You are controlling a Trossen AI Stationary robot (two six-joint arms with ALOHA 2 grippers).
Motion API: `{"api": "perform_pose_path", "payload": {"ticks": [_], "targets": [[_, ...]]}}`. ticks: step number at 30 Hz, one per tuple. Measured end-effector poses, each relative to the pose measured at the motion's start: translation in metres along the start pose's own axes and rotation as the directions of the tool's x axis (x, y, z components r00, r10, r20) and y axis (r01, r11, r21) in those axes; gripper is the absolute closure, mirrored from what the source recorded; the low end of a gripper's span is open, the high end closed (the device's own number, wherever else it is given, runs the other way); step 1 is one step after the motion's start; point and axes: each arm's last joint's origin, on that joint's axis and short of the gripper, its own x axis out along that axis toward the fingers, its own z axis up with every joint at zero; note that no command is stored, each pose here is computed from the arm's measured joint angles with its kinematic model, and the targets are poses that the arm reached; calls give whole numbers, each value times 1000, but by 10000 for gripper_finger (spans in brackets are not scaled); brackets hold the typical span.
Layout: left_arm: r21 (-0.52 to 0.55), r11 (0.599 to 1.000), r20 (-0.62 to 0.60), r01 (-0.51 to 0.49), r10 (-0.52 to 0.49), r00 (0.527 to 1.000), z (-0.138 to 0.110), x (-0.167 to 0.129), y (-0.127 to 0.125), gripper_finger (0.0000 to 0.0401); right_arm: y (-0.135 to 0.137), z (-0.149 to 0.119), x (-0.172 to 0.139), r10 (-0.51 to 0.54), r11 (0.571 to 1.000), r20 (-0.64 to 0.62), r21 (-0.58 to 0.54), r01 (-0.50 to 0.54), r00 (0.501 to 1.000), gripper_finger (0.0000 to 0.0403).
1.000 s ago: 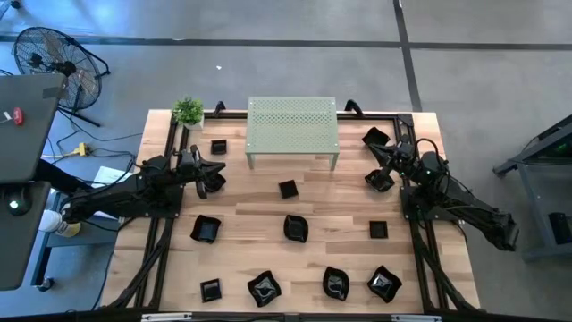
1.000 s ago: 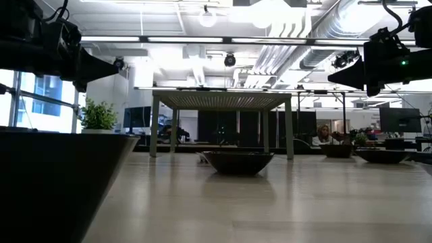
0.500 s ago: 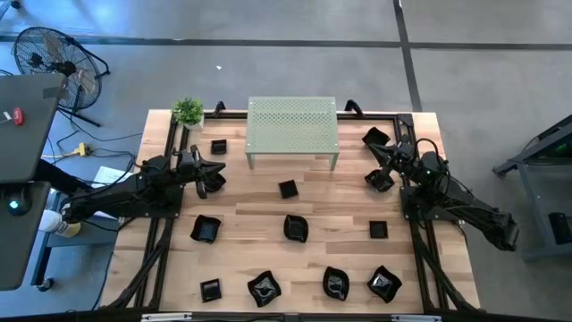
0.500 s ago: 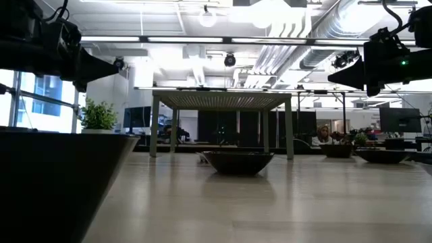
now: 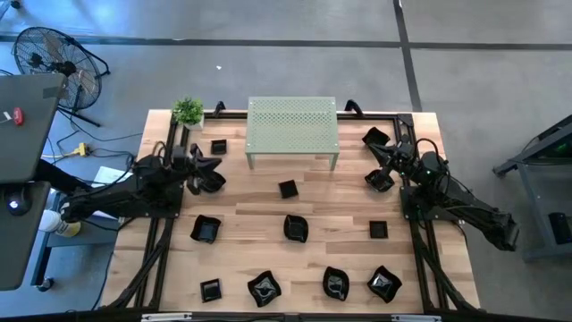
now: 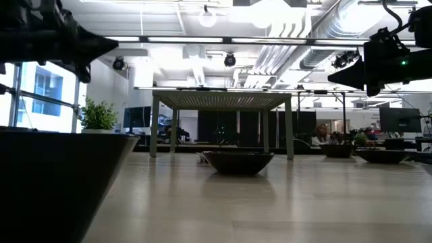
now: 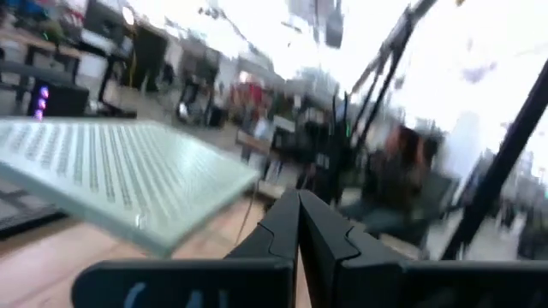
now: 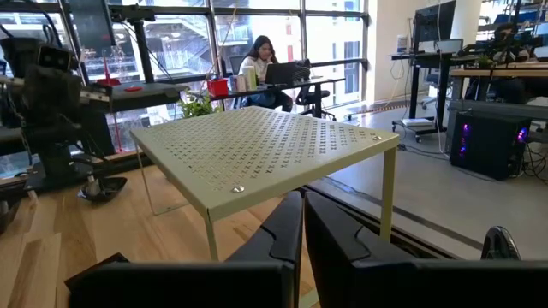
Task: Pick & Place Mini shaped plates
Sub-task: Put the black leaf-shaped plate on the shelf
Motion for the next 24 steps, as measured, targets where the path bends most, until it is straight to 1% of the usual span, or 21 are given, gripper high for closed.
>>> {"api": "perform_pose_path", "payload": {"ticks": [1, 3, 5, 6, 8, 10, 12, 14, 15, 16, 17, 19, 21, 23, 24], "targets": [[14, 1000, -8, -21, 21, 1000, 1, 1, 0, 400, 0, 0, 0, 0, 1000, 0, 0, 0, 1000, 391], [79, 995, -30, -69, 71, 997, 4, 3, 0, 400, 0, 2, 0, 2, 1000, 20, -10, -2, 1000, 391], [136, 983, -17, -120, 124, 992, 12, 5, -1, 400, 0, 6, 0, 5, 1000, 60, -18, -4, 998, 391], [145, 979, -6, -147, 149, 989, 16, 7, -2, 400, 1, 8, 0, 7, 1000, 80, -10, -6, 997, 391], [154, 969, -14, -192, 196, 980, 19, 11, -2, 400, 1, 14, -1, 21, 998, 142, 50, -28, 990, 391], [164, 964, -51, -209, 220, 974, 18, 15, -2, 400, 2, 20, -2, 25, 991, 210, 122, -51, 977, 391], [161, 965, -62, -206, 218, 974, 21, 19, -3, 400, 1, 25, -3, -15, 980, 265, 197, -39, 964, 391], [148, 970, -79, -192, 205, 976, 23, 22, -4, 400, 1, 32, -5, -48, 947, 331, 314, -62, 942, 391], [146, 972, -88, -185, 199, 976, 23, 24, -5, 400, 0, 35, -6, -63, 932, 366, 353, -76, 929, 391], [146, 973, -98, -179, 194, 976, 23, 25, -5, 401, 1, 39, -7, -56, 928, 400, 359, -100, 915, 391], [147, 973, -109, -175, 192, 975, 22, 26, -5, 400, 2, 42, -8, -24, 934, 419, 332, -129, 908, 391], [147, 973, -117, -175, 193, 974, 21, 26, -5, 400, 5, 54, -8, 26, 943, 387, 297, -151, 922, 396], [141, 974, -116, -175, 192, 975, 21, 27, -5, 400, 7, 72, -8, 29, 946, 294, 300, -121, 955, 400], [136, 974, -114, -179, 195, 974, 21, 27, -5, 400, 8, 88, -6, 16, 958, 120, 283, -50, 993, 400], [137, 974, -112, -180, 196, 974, 21, 27, -5, 400, 9, 95, -5, 8, 964, 20, 267, -13, 1000, 400]]}}
